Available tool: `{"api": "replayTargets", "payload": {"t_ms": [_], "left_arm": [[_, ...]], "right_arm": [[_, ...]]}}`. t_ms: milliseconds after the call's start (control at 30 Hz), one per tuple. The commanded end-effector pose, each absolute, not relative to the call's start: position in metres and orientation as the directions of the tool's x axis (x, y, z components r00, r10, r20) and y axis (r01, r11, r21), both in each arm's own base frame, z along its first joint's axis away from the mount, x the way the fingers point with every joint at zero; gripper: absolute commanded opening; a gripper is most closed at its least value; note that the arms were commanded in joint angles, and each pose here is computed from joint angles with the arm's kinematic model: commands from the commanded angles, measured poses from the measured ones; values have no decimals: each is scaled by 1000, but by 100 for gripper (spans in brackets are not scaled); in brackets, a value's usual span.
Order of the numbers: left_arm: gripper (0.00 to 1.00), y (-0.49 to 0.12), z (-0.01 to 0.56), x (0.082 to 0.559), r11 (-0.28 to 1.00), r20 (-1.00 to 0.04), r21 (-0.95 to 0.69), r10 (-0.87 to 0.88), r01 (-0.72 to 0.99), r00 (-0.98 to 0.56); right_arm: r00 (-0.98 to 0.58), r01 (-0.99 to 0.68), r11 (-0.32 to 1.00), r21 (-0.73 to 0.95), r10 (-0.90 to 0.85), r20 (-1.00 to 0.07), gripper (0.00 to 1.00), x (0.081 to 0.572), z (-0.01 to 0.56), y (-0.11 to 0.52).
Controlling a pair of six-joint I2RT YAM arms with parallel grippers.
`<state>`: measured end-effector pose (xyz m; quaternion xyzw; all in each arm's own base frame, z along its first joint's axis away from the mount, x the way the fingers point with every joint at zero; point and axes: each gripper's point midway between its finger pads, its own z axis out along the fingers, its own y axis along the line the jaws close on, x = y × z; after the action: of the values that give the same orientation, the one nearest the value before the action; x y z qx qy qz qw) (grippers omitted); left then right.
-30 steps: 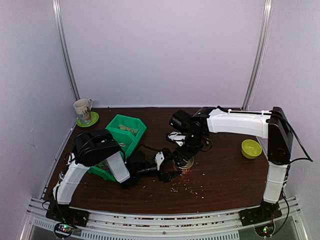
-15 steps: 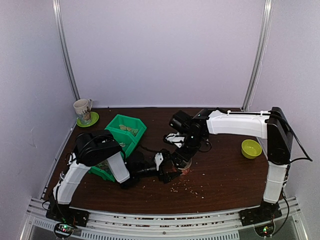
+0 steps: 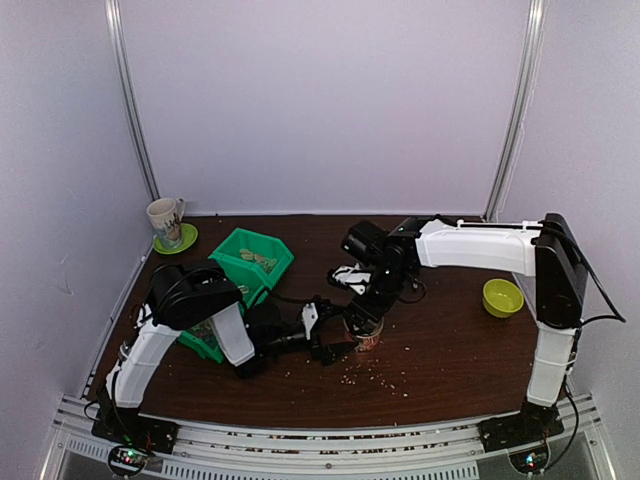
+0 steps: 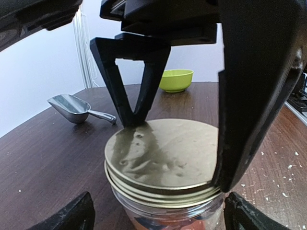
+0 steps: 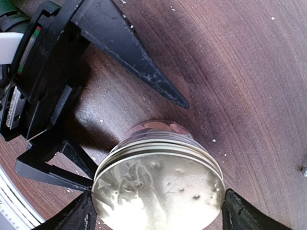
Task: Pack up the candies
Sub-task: Place the box lid on the packing box.
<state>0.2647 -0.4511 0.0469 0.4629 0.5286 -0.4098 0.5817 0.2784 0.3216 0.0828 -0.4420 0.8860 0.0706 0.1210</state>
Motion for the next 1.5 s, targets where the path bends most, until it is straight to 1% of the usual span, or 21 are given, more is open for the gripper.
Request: {"api": "replayTargets", "payload": {"t_ms": [0, 300, 533, 733, 1000, 1467], "left_arm": [[95, -433, -1, 260, 231, -993, 65, 110, 971, 40], [93, -441, -18, 263, 204, -984, 50, 180, 978, 13], [86, -445, -20, 262, 186, -982, 45, 187, 982, 9], [81, -444, -19, 261, 184, -983, 48, 183, 982, 14], [80, -444, -20, 260, 182, -984, 49, 180, 982, 16], [80, -444, -19, 261, 189, -984, 58, 175, 980, 24]], "right_arm": [[-584, -795, 606, 20, -756, -295, 88, 279, 96, 317], [-605, -784, 620, 28, -753, -259, 88, 278, 97, 317], [-617, -777, 629, 37, -747, -247, 88, 279, 95, 320], [-623, -776, 629, 46, -752, -217, 88, 278, 85, 322], [-633, -768, 640, 28, -751, -188, 88, 278, 82, 317], [-684, -708, 706, -18, -692, -231, 88, 289, 94, 298]]}}
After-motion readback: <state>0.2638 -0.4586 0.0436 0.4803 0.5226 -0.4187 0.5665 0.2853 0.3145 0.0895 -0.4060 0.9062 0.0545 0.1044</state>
